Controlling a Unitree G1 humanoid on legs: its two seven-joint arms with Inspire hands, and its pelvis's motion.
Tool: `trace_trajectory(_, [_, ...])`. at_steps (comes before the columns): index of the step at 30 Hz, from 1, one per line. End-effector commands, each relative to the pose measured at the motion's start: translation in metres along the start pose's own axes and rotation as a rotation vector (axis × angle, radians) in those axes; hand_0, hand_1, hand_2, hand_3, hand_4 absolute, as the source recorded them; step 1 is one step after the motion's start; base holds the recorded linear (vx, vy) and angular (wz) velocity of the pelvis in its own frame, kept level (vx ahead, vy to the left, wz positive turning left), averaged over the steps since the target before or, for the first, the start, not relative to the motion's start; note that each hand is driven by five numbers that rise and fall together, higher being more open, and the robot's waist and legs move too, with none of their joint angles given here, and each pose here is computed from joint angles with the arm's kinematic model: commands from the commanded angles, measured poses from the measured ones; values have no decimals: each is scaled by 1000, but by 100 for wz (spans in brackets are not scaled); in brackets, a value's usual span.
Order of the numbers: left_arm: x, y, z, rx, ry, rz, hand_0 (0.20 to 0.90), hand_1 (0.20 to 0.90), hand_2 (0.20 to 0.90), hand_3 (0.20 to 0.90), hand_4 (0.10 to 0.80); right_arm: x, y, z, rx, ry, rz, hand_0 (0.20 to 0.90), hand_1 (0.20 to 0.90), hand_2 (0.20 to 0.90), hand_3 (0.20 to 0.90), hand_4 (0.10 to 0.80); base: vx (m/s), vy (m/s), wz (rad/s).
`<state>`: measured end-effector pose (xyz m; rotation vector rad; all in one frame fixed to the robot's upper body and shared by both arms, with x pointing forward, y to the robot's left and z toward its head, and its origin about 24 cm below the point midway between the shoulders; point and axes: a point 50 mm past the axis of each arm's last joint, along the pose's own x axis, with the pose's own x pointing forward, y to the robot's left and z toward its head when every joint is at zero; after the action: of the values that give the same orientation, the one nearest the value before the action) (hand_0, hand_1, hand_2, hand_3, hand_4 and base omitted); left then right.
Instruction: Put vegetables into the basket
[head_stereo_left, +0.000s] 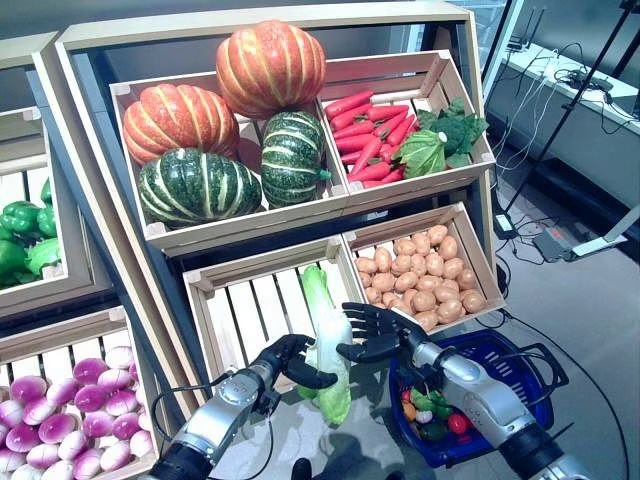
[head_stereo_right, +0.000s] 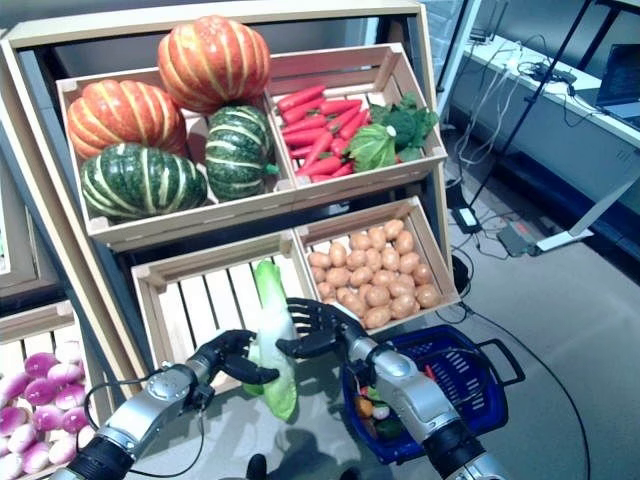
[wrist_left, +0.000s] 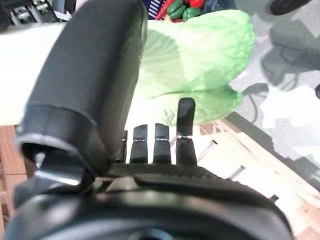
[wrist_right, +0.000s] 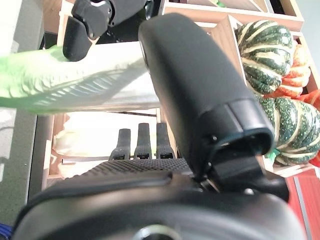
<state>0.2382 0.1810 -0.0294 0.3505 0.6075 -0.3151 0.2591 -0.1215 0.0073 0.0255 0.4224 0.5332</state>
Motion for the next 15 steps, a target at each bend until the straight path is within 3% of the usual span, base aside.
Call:
trace_trajectory(1, [3,17,66,64,-254,28,300,300,300,300,400,5,5,38,48,-231,-29,639,639,639,639,626,0,0,0])
trace_trajectory(4, [3,17,68,68,-255,30,300,300,300,300,400,5,5,38,67,-238,-37,575,575,575,575,584,0,0,0])
trace_trajectory(6, [3,17,69,68,-259,28,300,300,300,300,400,6,6,38,76,-241,-41,580,580,580,580,587,0,0,0])
trace_trajectory(7, [3,17,69,70,-261,31,300,300,300,300,400,6,6,37,78,-238,-41,599,599,599,599,599,0,0,0])
trace_trajectory(8, [3,17,70,72,-265,34,300,300,300,300,400,7,6,37,77,-238,-40,674,674,674,674,649,0,0,0])
trace_trajectory(15, [1,18,74,85,-276,41,300,300,300,300,400,7,8,34,102,-222,-27,684,684,684,684,656,0,0,0])
